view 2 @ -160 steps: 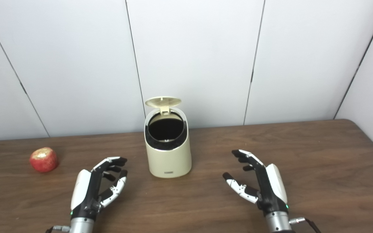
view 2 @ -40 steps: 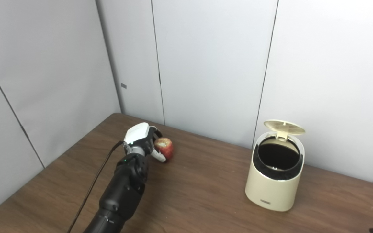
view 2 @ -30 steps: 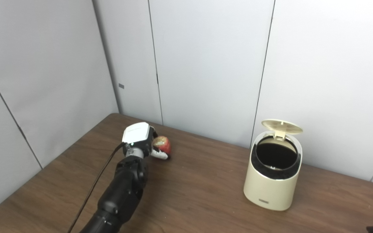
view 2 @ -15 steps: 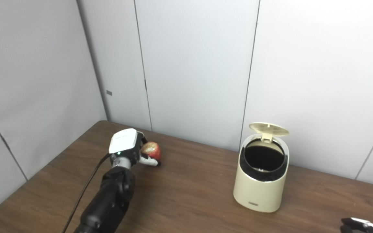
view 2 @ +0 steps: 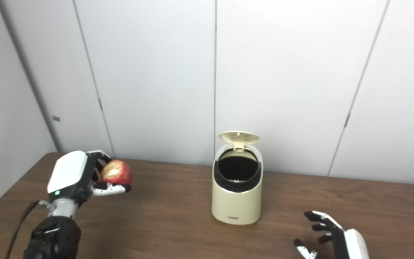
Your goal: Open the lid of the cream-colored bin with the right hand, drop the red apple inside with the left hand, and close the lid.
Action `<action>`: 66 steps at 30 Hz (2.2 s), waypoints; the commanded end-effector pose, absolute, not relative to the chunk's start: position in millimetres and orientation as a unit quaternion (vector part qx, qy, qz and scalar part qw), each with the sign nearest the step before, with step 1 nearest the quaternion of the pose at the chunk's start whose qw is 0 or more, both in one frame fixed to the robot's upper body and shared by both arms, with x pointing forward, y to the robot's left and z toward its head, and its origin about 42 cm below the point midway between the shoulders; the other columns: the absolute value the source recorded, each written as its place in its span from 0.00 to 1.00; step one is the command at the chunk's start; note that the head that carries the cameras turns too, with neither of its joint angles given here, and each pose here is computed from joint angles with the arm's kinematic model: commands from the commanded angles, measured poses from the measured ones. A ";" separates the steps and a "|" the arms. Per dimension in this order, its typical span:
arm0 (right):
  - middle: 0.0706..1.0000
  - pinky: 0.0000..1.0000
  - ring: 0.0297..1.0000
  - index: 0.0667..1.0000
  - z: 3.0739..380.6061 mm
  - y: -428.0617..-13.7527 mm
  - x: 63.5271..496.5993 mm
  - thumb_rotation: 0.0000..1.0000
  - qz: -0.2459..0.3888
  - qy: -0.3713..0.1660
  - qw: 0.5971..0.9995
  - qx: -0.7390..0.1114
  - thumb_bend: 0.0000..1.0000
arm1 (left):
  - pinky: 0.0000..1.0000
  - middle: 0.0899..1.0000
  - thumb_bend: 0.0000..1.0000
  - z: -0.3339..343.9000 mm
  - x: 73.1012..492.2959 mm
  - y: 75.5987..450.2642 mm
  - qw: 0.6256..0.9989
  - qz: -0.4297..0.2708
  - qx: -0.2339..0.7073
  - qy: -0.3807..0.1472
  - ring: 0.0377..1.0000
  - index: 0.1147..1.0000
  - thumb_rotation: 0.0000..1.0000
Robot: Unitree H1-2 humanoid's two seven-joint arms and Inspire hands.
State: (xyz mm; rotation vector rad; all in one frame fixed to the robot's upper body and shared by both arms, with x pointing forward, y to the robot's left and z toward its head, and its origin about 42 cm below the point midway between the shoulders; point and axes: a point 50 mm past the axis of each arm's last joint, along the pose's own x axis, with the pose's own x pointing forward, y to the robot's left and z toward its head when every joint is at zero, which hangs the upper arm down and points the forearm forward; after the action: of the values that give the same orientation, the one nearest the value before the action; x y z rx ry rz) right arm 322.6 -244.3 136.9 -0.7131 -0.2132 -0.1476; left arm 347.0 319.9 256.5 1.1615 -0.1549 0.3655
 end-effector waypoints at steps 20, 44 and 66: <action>0.73 0.61 0.71 0.71 133.5 -237.4 340.3 0.13 -0.096 -0.130 0.931 -0.326 0.29 | 0.28 0.43 0.50 309.1 335.7 233.1 0.833 0.086 0.475 -0.271 0.38 0.43 0.00; 0.73 0.59 0.70 0.72 132.6 -239.6 338.4 0.15 -0.097 -0.125 0.930 -0.331 0.30 | 0.27 0.42 0.50 307.8 354.0 143.6 0.865 0.039 0.409 -0.287 0.36 0.43 0.00; 0.73 0.61 0.71 0.72 130.7 -234.7 334.8 0.23 -0.092 -0.132 0.927 -0.338 0.29 | 0.23 0.42 0.50 281.5 408.9 121.4 0.870 0.053 0.423 -0.247 0.33 0.44 0.00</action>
State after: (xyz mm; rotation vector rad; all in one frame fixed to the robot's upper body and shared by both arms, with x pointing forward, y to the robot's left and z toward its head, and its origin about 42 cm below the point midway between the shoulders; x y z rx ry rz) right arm 340.4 -238.8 134.4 -0.6935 -0.2466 -0.1852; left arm 402.2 128.6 256.1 0.8921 -0.4089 0.0753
